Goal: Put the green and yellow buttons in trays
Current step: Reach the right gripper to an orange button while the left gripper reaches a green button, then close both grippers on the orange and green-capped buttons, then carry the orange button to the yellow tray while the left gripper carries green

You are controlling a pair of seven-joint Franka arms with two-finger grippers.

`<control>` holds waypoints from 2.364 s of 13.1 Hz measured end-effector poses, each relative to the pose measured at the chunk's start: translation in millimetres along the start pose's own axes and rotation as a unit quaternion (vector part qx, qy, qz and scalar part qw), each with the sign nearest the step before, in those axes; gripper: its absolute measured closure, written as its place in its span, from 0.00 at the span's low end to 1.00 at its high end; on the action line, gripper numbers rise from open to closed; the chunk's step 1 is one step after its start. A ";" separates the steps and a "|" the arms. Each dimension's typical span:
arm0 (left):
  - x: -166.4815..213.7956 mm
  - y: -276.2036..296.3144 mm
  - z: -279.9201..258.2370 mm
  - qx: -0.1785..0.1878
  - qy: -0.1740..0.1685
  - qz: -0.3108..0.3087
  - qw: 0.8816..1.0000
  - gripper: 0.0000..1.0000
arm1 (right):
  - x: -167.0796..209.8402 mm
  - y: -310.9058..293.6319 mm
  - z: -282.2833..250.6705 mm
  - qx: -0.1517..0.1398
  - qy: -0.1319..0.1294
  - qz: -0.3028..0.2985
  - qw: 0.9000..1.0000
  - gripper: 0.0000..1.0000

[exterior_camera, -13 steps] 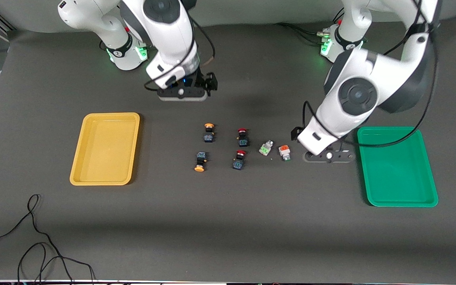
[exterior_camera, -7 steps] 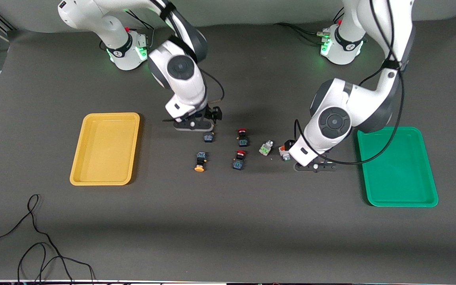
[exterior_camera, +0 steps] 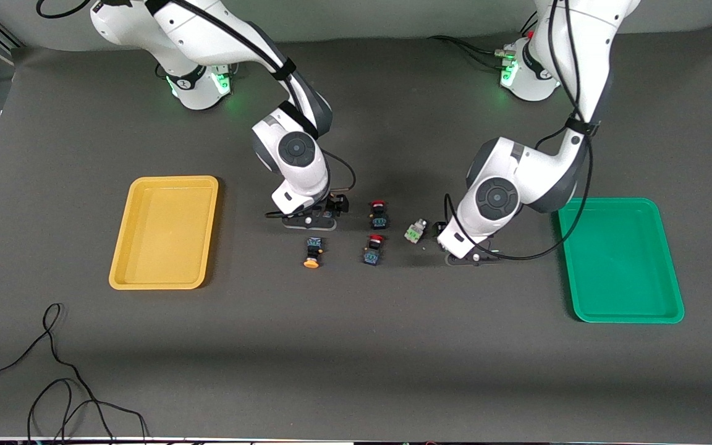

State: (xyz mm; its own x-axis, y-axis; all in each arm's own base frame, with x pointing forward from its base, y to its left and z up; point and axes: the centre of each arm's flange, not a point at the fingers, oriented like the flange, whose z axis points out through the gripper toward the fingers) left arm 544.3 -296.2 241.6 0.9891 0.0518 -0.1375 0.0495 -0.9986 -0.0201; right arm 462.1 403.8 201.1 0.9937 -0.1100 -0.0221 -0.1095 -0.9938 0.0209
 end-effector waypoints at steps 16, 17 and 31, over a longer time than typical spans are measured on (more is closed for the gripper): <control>-13.9 6.5 52.0 -0.012 0.023 -0.011 1.000 0.59 | 15.1 -11.8 -21.3 -0.002 -0.002 0.003 1.000 0.60; -13.0 7.0 41.4 -0.015 0.028 -0.012 0.999 0.59 | 20.8 -14.3 -48.0 -0.012 -0.013 0.004 1.000 0.60; 21.6 -297.5 -209.8 -0.015 -0.058 0.027 0.998 0.59 | 187.7 397.5 -238.6 -0.030 -0.047 -0.133 0.990 0.60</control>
State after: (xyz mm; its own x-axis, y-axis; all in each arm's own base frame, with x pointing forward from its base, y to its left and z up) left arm 579.9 -0.7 452.3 0.9680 -0.0018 -0.2511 0.0035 -0.9998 0.0206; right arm 610.8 -7.4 443.7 0.9802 0.1508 -0.1283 0.1597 -0.9852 0.0616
